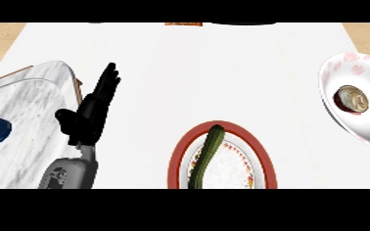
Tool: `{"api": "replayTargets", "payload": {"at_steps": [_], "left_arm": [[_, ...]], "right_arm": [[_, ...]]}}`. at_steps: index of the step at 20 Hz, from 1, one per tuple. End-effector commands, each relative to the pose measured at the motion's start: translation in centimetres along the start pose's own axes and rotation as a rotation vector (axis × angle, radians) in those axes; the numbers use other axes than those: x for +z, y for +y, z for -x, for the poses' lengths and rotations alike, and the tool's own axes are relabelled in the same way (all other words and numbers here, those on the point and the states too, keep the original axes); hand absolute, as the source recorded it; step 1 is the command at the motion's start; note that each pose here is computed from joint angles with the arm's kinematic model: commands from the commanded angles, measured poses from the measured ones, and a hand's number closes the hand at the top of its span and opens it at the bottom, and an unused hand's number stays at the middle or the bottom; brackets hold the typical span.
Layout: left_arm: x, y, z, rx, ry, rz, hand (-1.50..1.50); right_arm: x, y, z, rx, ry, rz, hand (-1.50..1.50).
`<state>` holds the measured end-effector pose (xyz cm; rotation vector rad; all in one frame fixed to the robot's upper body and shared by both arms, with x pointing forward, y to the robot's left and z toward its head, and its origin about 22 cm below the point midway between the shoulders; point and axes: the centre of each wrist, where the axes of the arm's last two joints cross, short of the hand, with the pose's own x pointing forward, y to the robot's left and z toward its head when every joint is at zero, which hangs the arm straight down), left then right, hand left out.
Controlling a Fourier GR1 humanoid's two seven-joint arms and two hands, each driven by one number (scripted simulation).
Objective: Pick the cupcake from the plate and place it in the bowl
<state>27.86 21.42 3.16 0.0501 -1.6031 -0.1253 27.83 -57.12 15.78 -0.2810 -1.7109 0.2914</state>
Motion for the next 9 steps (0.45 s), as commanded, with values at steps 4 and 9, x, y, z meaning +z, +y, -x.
{"api": "replayTargets", "payload": {"at_steps": [4,9], "left_arm": [[0.6,0.5,0.6,-0.003,-0.011,-0.001,0.0],[1.0,-0.5,0.5,-0.008,-0.028,-0.009,0.0]], "right_arm": [[2.0,-2.1,-0.8,-0.119,-0.093,-0.166,-1.5],[4.4,-1.6,1.4,-0.147,-0.096,-0.176,-1.5]]}}
